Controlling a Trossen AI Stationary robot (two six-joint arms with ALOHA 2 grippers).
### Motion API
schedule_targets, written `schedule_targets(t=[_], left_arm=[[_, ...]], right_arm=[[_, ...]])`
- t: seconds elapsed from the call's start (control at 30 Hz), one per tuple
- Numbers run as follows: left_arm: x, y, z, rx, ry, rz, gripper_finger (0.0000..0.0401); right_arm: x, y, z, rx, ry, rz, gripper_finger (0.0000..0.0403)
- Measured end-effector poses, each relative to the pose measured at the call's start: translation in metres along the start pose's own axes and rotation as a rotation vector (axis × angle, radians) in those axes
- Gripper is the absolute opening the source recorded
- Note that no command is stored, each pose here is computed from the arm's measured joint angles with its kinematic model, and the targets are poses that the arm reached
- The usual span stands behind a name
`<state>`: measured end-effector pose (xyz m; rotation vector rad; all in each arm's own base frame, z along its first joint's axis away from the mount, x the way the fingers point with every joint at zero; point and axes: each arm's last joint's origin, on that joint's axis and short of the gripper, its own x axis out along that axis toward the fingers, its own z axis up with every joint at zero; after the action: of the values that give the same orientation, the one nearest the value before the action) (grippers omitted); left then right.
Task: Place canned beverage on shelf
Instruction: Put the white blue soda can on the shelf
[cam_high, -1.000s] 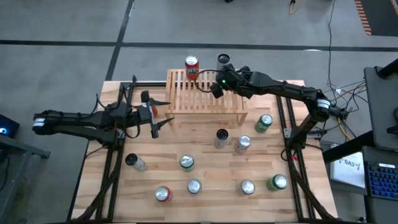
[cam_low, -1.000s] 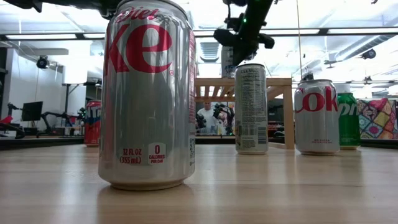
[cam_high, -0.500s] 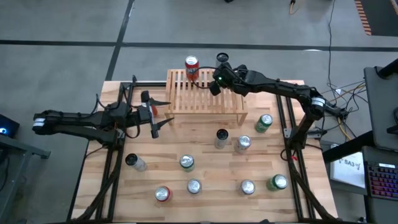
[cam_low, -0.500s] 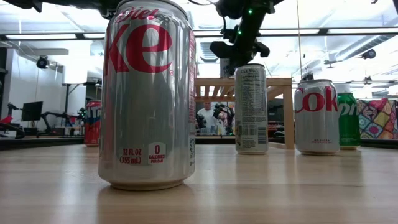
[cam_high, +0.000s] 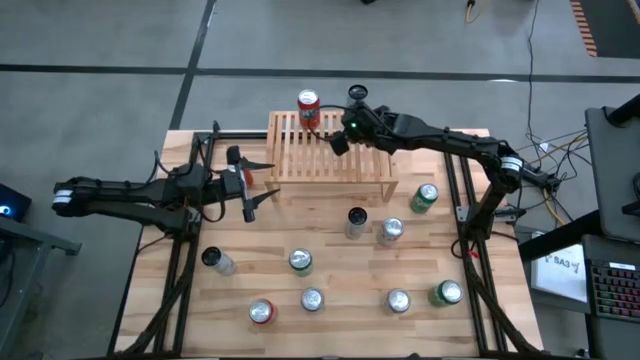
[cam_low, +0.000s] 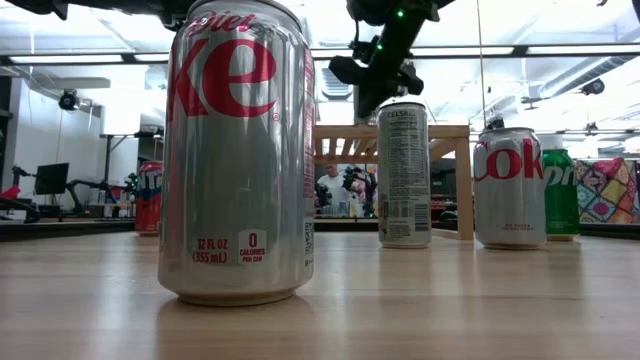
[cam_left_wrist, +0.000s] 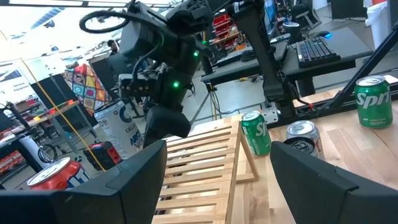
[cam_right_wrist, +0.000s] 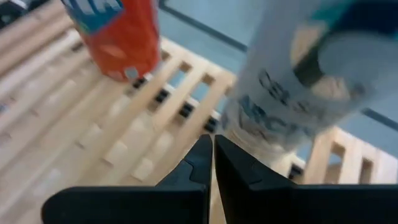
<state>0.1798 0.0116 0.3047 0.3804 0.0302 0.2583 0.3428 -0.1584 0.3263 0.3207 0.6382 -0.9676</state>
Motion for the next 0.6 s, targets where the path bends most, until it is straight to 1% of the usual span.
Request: schedule_targets(t=[0.17,0.27,0.43,0.6], left_arm=[[0.0,0.0,0.0,0.0,0.0,0.0,0.0272],[0.0,0.0,0.0,0.0,0.0,0.0,0.0272],[0.0,0.0,0.0,0.0,0.0,0.0,0.0272],[0.0,0.0,0.0,0.0,0.0,0.0,0.0272]], right_arm=[[0.0,0.003,0.008,0.006,-0.084,0.022,0.0009],[-0.001,0.003,0.012,0.01,-0.132,-0.024,0.0009],[-0.001,0.001,0.013,0.014,-0.155,-0.083,0.0009],[0.0,0.001,0.013,0.014,-0.158,-0.094,0.0009]])
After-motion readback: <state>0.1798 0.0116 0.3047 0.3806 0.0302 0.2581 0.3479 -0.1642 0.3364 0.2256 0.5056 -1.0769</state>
